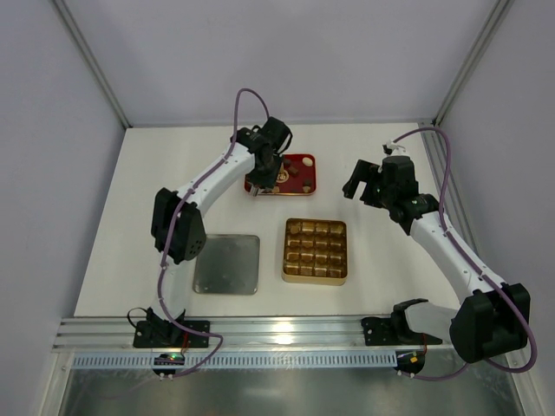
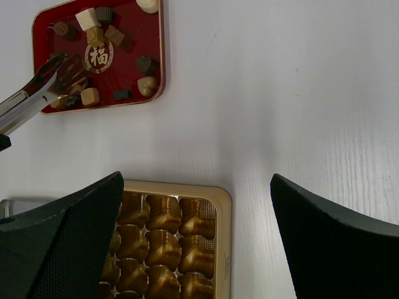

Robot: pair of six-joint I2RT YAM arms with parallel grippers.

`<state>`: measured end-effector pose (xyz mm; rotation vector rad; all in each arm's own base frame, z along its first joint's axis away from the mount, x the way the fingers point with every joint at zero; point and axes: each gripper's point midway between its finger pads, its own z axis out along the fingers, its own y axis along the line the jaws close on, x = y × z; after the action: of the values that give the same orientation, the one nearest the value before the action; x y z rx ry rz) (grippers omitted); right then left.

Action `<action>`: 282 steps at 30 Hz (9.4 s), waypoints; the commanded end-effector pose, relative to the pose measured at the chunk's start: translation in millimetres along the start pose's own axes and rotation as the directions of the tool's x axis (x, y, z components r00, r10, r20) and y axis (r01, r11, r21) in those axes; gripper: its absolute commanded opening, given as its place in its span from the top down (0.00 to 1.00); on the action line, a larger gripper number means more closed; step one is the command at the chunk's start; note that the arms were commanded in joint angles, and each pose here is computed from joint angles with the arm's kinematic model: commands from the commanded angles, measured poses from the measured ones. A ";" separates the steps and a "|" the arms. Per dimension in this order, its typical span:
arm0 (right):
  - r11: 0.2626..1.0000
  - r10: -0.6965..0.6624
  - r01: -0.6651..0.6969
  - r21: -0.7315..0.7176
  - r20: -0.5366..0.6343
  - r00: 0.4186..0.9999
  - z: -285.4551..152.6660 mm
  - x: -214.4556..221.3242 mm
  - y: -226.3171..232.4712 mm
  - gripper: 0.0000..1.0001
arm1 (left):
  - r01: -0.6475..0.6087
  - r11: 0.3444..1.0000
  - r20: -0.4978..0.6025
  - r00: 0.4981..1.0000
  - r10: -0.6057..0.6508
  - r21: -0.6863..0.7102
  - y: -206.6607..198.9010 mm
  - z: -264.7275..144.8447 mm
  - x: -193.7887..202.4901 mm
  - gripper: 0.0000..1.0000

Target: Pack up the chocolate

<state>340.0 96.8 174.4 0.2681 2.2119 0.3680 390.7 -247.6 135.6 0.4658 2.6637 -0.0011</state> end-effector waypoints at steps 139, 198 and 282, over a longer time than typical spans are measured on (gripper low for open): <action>0.999 -0.023 0.024 -0.023 0.037 0.999 -7.1 -15.4 7.6 0.00 | 0.085 0.995 0.118 0.990 -0.077 -0.062 37.1 -29.8 -44.8 0.58; 1.000 -0.014 0.015 -0.018 0.024 1.000 -1.3 -10.9 5.8 0.00 | 0.107 0.993 0.090 0.991 -0.103 -0.040 48.6 -32.0 -35.5 0.71; 0.999 -0.041 0.041 -0.007 0.011 0.999 -8.7 0.5 -1.7 0.00 | -0.007 0.993 0.187 0.982 -0.016 0.122 -84.9 22.4 -71.1 0.61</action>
<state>328.9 94.9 167.5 0.2341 2.2483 0.3530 423.2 -345.7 122.7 0.4848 2.5502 -0.1876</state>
